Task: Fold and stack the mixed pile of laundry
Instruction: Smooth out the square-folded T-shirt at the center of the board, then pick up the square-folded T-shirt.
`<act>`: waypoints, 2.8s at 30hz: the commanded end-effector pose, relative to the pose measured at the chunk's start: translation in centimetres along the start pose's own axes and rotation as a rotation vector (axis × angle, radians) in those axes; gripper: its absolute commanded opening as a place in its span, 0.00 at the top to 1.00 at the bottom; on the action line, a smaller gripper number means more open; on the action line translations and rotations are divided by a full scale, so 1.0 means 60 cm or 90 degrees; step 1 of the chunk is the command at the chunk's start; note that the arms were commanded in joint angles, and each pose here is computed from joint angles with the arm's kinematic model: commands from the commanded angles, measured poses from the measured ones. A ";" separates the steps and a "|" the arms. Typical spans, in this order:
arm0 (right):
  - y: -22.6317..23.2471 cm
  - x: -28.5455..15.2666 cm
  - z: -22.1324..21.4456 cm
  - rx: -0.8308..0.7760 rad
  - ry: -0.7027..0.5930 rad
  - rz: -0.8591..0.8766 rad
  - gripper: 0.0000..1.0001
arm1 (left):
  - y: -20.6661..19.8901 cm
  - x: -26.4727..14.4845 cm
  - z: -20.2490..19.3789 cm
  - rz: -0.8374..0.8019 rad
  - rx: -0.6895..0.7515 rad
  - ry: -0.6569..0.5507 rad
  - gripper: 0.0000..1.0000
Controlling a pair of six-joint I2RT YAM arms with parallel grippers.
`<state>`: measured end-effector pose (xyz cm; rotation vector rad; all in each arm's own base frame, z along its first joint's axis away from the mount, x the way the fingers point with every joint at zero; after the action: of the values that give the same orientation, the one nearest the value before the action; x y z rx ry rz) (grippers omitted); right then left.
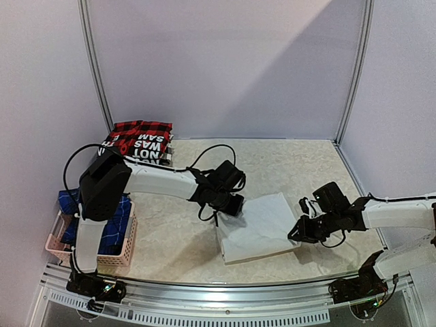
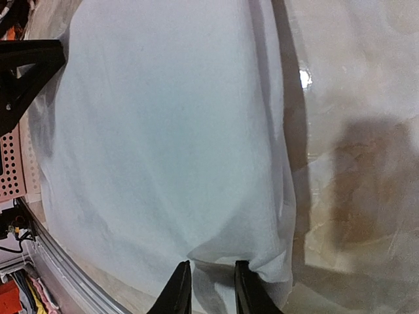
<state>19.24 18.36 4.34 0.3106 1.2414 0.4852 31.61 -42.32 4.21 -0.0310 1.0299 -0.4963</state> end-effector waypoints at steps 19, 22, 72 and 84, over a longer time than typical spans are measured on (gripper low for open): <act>0.034 -0.093 0.060 -0.058 -0.082 -0.067 0.34 | 0.089 -0.182 -0.008 0.054 -0.078 -0.108 0.00; 0.031 -0.108 0.071 -0.058 -0.115 -0.081 0.19 | 0.093 -0.176 -0.024 0.036 -0.102 -0.107 0.01; -0.006 -0.144 0.065 -0.017 -0.270 -0.085 0.01 | 0.013 -0.052 -0.052 -0.151 -0.240 -0.078 1.00; -0.019 -0.152 0.073 0.016 -0.335 -0.083 0.01 | 0.022 -0.139 -0.010 -0.087 -0.098 -0.090 1.00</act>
<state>21.12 13.11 12.62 0.3169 0.7935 0.2701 27.79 -38.62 8.11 -0.3938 0.9609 -0.5308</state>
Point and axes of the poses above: each gripper's point midway between its finger pads, its own x axis out along the fingers, its own y axis along the line the jaws close on, z = x × y, the point moved 2 cm from there along -x, back along the fingers, and after that the axes turned 9 degrees about -x, right-handed, at the moved point
